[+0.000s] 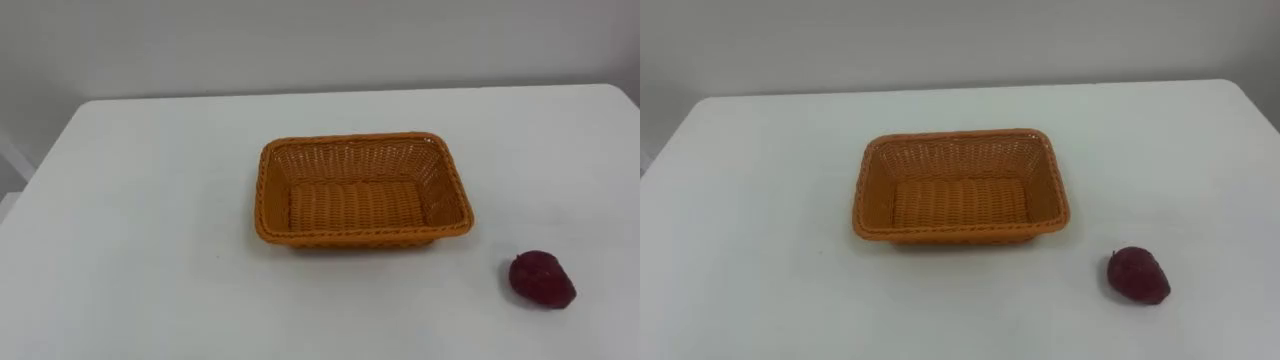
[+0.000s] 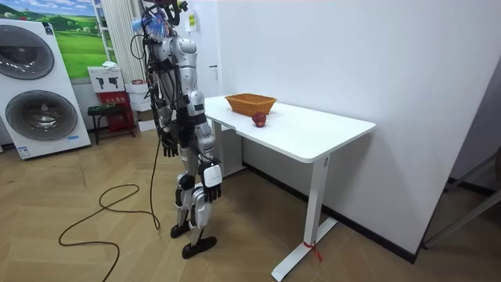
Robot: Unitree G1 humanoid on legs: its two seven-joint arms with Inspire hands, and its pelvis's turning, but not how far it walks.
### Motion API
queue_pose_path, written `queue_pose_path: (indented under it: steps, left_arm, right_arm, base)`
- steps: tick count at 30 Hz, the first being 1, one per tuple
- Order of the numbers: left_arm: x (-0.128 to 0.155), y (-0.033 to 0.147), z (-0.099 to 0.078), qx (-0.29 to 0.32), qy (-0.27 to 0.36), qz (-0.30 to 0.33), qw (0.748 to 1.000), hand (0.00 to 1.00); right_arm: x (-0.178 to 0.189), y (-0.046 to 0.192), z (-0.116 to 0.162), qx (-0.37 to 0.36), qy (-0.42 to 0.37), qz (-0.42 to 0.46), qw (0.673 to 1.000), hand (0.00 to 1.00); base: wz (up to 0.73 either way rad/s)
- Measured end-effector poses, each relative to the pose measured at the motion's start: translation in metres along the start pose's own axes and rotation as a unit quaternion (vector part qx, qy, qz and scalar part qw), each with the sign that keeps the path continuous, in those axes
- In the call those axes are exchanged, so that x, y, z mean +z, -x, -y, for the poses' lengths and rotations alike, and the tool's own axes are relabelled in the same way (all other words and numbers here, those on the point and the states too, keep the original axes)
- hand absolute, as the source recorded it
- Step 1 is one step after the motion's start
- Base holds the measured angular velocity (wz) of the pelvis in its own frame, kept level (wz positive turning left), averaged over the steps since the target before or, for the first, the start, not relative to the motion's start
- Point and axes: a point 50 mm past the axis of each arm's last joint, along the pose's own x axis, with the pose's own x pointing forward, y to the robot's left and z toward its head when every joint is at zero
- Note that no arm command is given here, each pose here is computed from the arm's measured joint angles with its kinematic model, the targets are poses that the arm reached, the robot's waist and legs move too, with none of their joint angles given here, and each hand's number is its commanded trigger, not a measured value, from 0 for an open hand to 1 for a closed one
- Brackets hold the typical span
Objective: Pick and place apple
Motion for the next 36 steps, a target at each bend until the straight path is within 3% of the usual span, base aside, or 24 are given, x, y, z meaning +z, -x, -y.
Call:
queue_pose_path:
  steps: [7, 9, 12, 17, 20, 22, 23, 26, 29, 36]
  left_arm:
    - [0.002, 0.0, 0.0, 0.001, -0.001, 0.004, 1.0, 0.0]
    - [0.0, 0.0, 0.0, 0.0, 0.0, 0.002, 1.0, 0.0]
    - [0.004, 0.0, -0.001, 0.001, 0.001, 0.01, 1.0, 0.0]
    - [0.001, 0.0, -0.001, 0.004, 0.02, 0.013, 1.0, 0.0]
    - [-0.002, 0.001, -0.003, 0.014, 0.047, 0.014, 0.999, 0.0]
    - [-0.005, 0.001, -0.008, 0.028, 0.075, 0.018, 0.997, 0.0]
    - [-0.006, 0.001, -0.009, 0.032, 0.081, 0.018, 0.996, 0.0]
    - [-0.011, 0.002, -0.016, 0.047, 0.102, 0.019, 0.993, 0.0]
    - [-0.014, 0.003, -0.023, 0.063, 0.113, 0.03, 0.991, 0.0]
    - [-0.013, 0.006, -0.035, 0.092, 0.124, 0.051, 0.987, 0.0]
  right_arm:
    - [0.0, 0.0, 0.0, -0.002, -0.019, 0.001, 1.0, 0.0]
    - [0.0, 0.0, 0.0, -0.003, -0.055, 0.0, 0.998, 0.0]
    - [-0.005, 0.0, -0.002, 0.001, -0.149, -0.009, 0.989, 0.0]
    - [-0.023, 0.0, -0.005, -0.009, -0.339, -0.042, 0.94, 0.0]
    - [-0.008, 0.001, 0.006, -0.026, -0.514, -0.014, 0.857, 0.0]
    - [0.015, 0.005, 0.021, -0.026, -0.635, 0.021, 0.772, 0.0]
    - [0.02, 0.006, 0.025, -0.024, -0.66, 0.031, 0.751, 0.0]
    - [0.046, 0.015, 0.051, -0.031, -0.758, 0.083, 0.646, 0.0]
    - [0.054, 0.023, 0.065, -0.045, -0.796, 0.102, 0.594, 0.0]
    - [0.054, 0.035, 0.09, -0.11, -0.84, 0.105, 0.521, 0.0]
  base:
    - [0.0]
    - [0.0]
    - [0.01]
    - [-0.02]
    - [-0.04]
    - [0.0]
    - [0.0]
    - [0.0]
    - [0.0]
    - [0.0]
